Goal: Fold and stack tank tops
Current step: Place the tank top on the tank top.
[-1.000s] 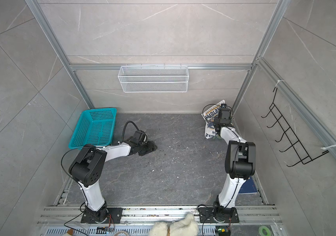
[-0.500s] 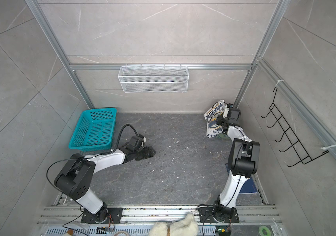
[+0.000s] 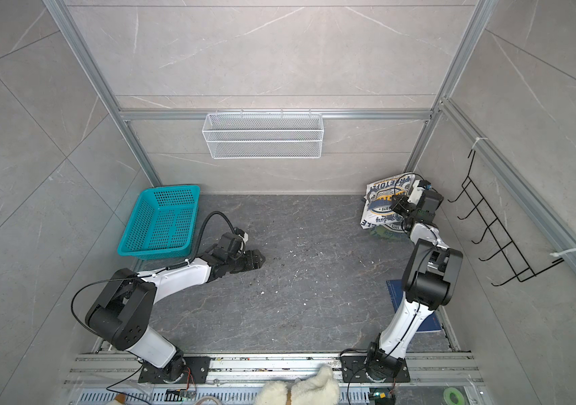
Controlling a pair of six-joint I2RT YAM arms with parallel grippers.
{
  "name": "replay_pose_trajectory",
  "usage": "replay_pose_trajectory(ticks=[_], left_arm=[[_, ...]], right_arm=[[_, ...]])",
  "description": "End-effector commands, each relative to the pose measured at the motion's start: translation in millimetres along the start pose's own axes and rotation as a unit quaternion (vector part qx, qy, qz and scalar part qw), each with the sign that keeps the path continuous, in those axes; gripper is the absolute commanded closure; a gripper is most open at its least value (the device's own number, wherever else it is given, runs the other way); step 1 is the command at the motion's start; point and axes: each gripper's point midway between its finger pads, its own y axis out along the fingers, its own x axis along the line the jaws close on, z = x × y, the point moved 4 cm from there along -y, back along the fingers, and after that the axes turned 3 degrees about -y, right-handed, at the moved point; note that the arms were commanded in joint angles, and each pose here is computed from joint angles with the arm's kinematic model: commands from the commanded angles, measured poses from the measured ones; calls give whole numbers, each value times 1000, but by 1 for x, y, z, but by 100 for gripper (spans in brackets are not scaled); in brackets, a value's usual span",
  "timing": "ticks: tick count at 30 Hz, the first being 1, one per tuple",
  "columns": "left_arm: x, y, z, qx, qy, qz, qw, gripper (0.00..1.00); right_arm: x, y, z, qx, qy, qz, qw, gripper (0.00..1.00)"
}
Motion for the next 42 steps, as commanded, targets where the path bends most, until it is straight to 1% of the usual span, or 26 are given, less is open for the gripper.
replay_pose_trajectory(ticks=[1,3,7,10,14,15,17,18,20,21,22,23,27,31,33,36,39,42], left_arm=[[8,3,5,2,14,-14,1000,22],[11,2,8,4,14,-19,1000,22],[14,1,10,3,14,-22,1000,22],[13,2,10,5,13,-20,1000,22],[12,0,10,4,15,-18,1000,22],[12,-1,10,4,15,-18,1000,22],[11,-2,10,4,16,-17,1000,22],[11,-2,10,4,16,-17,1000,22],[12,-1,11,5,15,-19,1000,22],[12,-1,11,5,15,-19,1000,22],[13,-1,11,5,14,-18,1000,22],[14,0,12,7,12,-18,1000,22],[14,2,15,8,11,-16,1000,22],[13,2,17,11,11,-14,1000,22],[13,3,17,10,12,-13,1000,22],[12,3,18,9,12,-13,1000,22],[11,4,21,11,13,-11,1000,22],[11,5,23,12,15,-12,1000,22]], right_arm=[[10,1,-22,-24,-7,-35,999,100],[1,3,-20,-11,2,-17,1000,100],[-32,5,0,11,32,37,999,100],[-54,7,12,25,58,62,996,100],[-68,14,23,51,64,85,993,100],[-72,15,25,58,63,94,992,98],[-78,15,28,67,63,119,989,84],[-81,15,29,69,66,130,987,73],[-83,15,30,72,70,135,986,57],[-82,15,29,72,70,137,986,38],[-82,14,28,75,68,143,984,2],[-81,14,27,77,66,146,984,1],[-76,16,26,90,59,156,982,0],[-70,11,28,102,26,212,972,0],[-65,8,27,102,4,231,968,0],[-57,3,26,103,-37,279,954,0],[-47,-2,25,93,-72,312,943,0],[-31,0,25,83,-100,306,943,0]])
